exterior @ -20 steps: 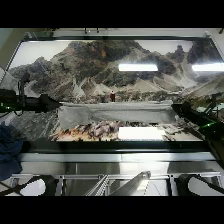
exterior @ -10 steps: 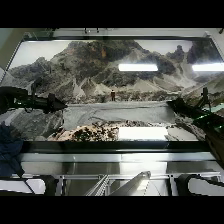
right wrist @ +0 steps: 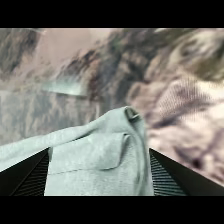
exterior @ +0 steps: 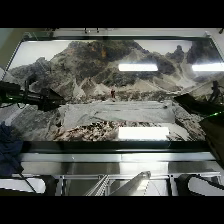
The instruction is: Fold the shirts.
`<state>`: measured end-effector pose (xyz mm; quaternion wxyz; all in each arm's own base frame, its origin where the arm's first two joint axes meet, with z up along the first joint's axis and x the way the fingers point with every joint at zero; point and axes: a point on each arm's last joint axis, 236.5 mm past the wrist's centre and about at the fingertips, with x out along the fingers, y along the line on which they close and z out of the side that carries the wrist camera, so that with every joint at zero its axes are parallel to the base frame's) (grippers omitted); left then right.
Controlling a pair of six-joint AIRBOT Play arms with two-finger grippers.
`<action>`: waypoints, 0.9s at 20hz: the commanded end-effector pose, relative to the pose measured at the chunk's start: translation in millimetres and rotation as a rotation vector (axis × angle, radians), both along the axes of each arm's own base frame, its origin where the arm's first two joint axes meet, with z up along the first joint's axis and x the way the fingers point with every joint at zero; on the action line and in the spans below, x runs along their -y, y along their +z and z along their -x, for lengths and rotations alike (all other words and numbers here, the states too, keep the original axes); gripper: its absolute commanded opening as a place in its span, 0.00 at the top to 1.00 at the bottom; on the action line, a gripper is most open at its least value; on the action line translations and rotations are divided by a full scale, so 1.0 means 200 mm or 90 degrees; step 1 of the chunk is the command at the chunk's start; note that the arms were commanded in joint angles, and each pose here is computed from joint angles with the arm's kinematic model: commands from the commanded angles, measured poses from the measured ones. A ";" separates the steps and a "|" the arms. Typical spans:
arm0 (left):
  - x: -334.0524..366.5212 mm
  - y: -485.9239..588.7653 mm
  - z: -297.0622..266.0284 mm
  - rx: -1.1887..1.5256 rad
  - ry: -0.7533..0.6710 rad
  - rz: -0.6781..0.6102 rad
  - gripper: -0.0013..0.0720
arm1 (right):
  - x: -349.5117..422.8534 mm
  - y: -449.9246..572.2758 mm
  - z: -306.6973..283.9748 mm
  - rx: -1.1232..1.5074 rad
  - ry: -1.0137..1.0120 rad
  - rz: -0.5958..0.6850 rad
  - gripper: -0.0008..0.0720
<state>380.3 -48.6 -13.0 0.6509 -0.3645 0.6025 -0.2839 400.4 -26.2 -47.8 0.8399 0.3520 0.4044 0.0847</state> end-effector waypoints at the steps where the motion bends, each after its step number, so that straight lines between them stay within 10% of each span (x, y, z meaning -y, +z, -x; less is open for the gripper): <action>1: -0.01 0.17 -0.01 0.021 -0.010 -0.001 0.27 | 0.10 0.01 0.02 -0.068 -0.003 -0.002 0.01; 4: 0.02 0.23 -0.01 0.050 -0.016 -0.016 0.98 | -0.02 -0.12 0.06 -0.132 0.046 -0.097 0.01; 12: 0.21 0.27 0.10 0.034 -0.106 0.004 0.96 | -0.32 -0.27 0.14 -0.205 0.145 -0.213 0.04; 15: 0.46 0.22 0.05 0.052 -0.129 -0.022 0.96 | -0.48 -0.26 0.10 -0.198 0.189 -0.221 0.22; 17: 0.68 0.12 0.04 0.053 -0.161 -0.035 0.96 | -0.55 -0.21 0.08 -0.183 0.222 -0.222 0.96; 18: 0.80 0.04 0.05 0.039 -0.177 -0.040 0.96 | -0.57 -0.16 0.07 -0.172 0.239 -0.230 0.97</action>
